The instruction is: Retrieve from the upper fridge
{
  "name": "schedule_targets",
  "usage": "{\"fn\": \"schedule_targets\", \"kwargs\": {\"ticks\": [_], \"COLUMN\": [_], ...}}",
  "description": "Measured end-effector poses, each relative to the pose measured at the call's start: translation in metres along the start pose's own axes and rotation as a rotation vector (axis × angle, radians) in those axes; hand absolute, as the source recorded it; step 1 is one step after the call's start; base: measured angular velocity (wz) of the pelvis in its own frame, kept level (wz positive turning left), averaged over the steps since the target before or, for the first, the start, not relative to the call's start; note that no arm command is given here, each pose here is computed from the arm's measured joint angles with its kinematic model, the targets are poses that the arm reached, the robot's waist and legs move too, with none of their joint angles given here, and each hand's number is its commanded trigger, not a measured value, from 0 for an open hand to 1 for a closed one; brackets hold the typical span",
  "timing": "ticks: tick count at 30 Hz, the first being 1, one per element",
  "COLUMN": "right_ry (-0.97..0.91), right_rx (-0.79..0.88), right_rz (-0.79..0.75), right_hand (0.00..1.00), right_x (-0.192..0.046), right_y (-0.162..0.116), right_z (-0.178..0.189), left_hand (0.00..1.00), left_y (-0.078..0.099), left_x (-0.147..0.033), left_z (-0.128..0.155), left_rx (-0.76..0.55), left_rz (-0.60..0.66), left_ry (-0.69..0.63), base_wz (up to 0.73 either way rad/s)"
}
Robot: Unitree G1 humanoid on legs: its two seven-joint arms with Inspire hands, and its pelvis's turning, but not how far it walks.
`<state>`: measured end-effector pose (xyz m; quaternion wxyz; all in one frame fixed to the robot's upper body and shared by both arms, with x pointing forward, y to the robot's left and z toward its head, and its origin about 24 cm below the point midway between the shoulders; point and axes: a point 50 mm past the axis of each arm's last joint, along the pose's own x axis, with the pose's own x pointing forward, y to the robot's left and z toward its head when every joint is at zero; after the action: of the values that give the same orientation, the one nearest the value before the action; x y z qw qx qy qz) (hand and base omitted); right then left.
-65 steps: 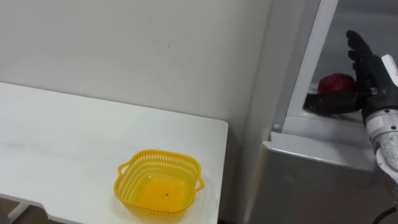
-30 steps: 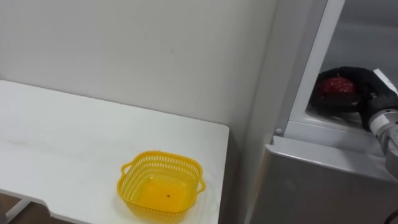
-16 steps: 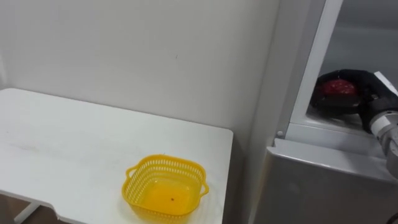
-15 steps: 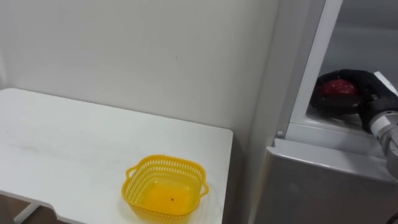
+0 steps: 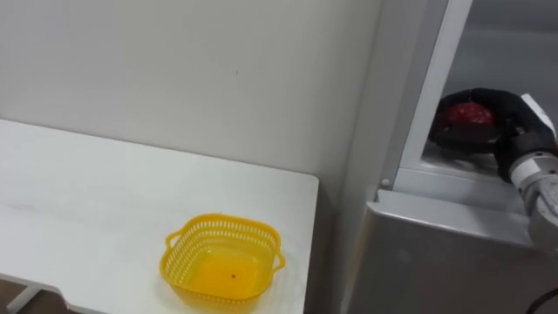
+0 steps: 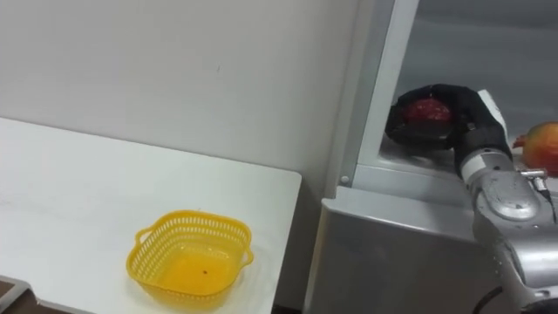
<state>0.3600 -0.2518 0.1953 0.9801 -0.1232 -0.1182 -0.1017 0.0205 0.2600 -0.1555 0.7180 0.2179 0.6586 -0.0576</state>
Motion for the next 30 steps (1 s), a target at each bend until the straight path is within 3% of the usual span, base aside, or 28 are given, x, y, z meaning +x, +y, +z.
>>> {"fn": "schedule_targets", "kwargs": {"ticks": [5, 12, 19, 24, 30], "right_ry": [-0.090, -0.227, -0.365, -0.595, -0.737], "right_rx": [0.009, 0.183, 0.162, 0.102, 0.066], "right_rz": [-0.004, -0.007, -0.066, -0.099, -0.051], "right_hand": [1.00, 1.00, 1.00, 1.00, 1.00], "right_x": [-0.017, -0.060, -0.072, -0.090, -0.109], "right_y": [0.008, 0.036, 0.040, 0.046, 0.060], "right_z": [0.012, 0.026, 0.045, 0.077, 0.093], "left_hand": [0.00, 0.00, 0.00, 0.00, 0.00], "left_y": [-0.003, -0.009, -0.016, -0.019, -0.021], "left_x": [0.000, 0.001, 0.002, 0.002, 0.003], "left_z": [-0.001, -0.006, -0.008, -0.007, -0.001], "left_rx": [-0.003, -0.003, -0.007, -0.008, -0.001], "left_rz": [0.011, 0.023, 0.018, 0.018, 0.009], "left_ry": [-0.012, -0.019, -0.017, -0.022, -0.054], "base_wz": [-0.09, -0.07, -0.05, 0.00, 0.00]}}
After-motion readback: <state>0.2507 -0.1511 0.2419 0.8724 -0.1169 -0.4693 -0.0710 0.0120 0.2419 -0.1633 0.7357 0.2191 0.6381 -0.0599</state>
